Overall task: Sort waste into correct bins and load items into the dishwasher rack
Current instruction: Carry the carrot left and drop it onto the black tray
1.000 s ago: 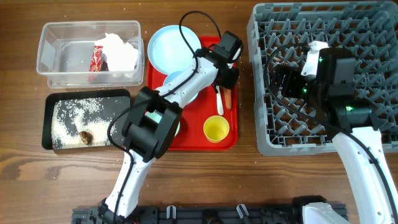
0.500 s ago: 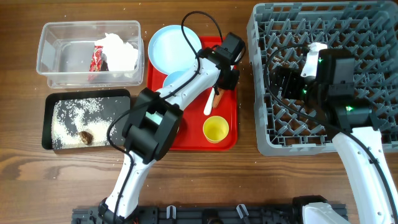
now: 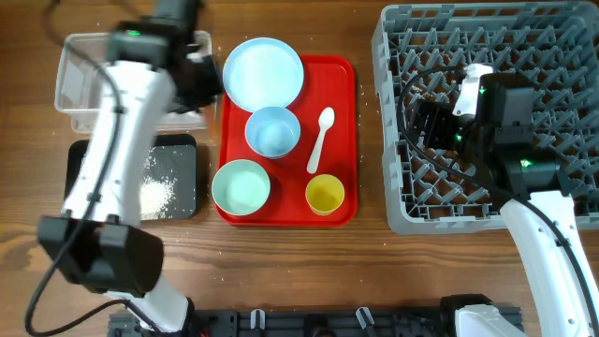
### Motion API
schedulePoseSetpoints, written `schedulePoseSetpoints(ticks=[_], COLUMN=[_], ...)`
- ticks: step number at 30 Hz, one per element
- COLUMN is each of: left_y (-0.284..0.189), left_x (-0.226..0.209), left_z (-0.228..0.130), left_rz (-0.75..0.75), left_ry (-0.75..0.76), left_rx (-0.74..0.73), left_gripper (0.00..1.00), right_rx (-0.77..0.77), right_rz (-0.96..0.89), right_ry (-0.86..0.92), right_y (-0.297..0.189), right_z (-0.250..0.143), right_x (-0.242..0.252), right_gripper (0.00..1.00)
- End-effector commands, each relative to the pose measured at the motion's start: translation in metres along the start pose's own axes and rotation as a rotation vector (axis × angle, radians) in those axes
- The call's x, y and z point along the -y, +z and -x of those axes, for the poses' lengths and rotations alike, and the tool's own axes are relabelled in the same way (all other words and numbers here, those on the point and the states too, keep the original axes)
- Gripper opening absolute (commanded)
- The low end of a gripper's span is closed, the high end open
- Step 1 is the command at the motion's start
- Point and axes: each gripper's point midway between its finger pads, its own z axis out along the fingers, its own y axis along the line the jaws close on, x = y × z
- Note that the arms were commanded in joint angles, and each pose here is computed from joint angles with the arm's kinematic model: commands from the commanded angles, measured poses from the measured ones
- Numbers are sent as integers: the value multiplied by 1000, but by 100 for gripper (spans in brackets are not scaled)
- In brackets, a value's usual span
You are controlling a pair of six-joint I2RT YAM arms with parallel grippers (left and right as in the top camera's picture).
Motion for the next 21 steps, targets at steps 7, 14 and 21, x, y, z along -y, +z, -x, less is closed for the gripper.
schedulePoseSetpoints(ticks=[7, 14, 21], left_y=[21, 95, 122], left_x=[-155, -209, -212], left_z=[-28, -46, -47], left_rz=[273, 336, 319], left_ry=[-417, -643, -673], left_rx=[-196, -149, -96], left_gripper=[4, 4, 52], right_rx=[22, 21, 15], right_rz=[-19, -19, -20], right_ry=[12, 12, 14], right_y=[-3, -3, -3], right_z=[8, 7, 6], right_x=[3, 3, 3], right_gripper=[100, 100, 100])
